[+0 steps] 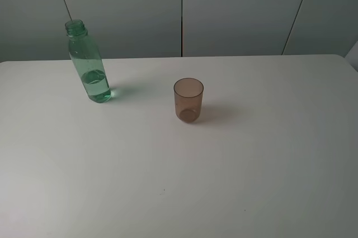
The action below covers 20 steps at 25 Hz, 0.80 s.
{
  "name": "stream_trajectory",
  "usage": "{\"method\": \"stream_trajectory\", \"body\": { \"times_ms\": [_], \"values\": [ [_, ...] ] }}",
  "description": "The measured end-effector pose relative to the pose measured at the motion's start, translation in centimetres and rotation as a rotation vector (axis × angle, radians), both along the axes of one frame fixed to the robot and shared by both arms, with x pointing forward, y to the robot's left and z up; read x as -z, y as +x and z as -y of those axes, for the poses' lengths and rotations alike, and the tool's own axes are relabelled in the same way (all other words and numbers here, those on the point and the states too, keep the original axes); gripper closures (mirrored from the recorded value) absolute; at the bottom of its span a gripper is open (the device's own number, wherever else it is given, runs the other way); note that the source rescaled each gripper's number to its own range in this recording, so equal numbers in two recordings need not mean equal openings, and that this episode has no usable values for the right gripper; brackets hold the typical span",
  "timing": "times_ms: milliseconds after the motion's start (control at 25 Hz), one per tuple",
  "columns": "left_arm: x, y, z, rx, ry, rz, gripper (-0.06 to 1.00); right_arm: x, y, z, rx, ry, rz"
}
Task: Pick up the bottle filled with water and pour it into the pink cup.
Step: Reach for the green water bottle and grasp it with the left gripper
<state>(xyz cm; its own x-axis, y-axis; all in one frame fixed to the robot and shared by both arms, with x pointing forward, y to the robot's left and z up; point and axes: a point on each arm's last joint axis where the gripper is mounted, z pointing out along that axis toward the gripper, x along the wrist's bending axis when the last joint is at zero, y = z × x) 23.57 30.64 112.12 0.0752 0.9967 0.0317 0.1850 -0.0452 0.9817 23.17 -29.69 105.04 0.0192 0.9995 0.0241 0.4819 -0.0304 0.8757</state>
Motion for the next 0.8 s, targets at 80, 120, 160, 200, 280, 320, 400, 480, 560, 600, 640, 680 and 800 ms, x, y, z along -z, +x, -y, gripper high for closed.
{"method": "stream_trajectory", "body": {
  "times_ms": [80, 120, 160, 200, 280, 320, 400, 480, 560, 600, 640, 680, 800],
  "values": [
    [-1.7, 1.9, 0.3, 0.008, 0.022, 0.033, -0.05, 0.0, 0.0, 0.0, 0.000, 0.000, 0.000],
    [-2.2, 3.1, 0.4, 0.012, 0.031, 0.039, -0.05, 0.0, 0.0, 0.0, 0.000, 0.000, 0.000],
    [-2.7, 4.2, 0.6, 0.016, 0.035, 0.065, -0.05, 0.0, 0.0, 0.0, 0.000, 0.000, 0.000],
    [-3.0, 5.5, 0.8, 0.022, 0.040, 0.078, -0.05, 0.0, 0.0, 0.0, 0.000, 0.000, 0.000],
    [-3.2, 8.1, 1.2, 0.037, 0.055, 0.074, -0.05, 0.0, 0.0, 0.0, 0.000, 0.000, 0.000],
    [-3.2, 9.2, 1.4, 0.044, 0.057, 0.067, -0.05, 0.0, 0.0, 0.0, 0.000, 0.000, 0.000],
    [-2.5, 11.9, 1.8, 0.056, 0.052, 0.011, -0.05, 0.0, 0.0, 0.0, 0.000, 0.000, 0.000],
    [-0.9, 13.9, 2.2, 0.063, 0.046, -0.045, -0.05, 0.0, 0.0, 0.0, 0.000, 0.000, 0.000],
    [1.5, 15.4, 2.4, 0.071, 0.045, -0.088, -0.05, 0.0, 0.0, 0.0, 0.000, 0.000, 0.000],
    [2.9, 15.7, 2.5, 0.071, 0.044, -0.093, -0.05, 0.0, 0.0, 0.0, 0.000, 0.000, 0.000],
    [3.9, 16.0, 2.5, 0.068, 0.043, -0.084, -0.05, 0.0, 0.0, 0.0, 0.000, 0.000, 0.000],
    [5.1, 16.1, 2.4, 0.064, 0.041, -0.074, -0.05, 0.0, 0.0, 0.0, 0.000, 0.000, 0.000],
    [7.6, 15.9, 2.3, 0.049, 0.034, -0.027, -0.05, 0.0, 0.0, 0.0, 0.000, 0.000, 0.000]
  ]
}}
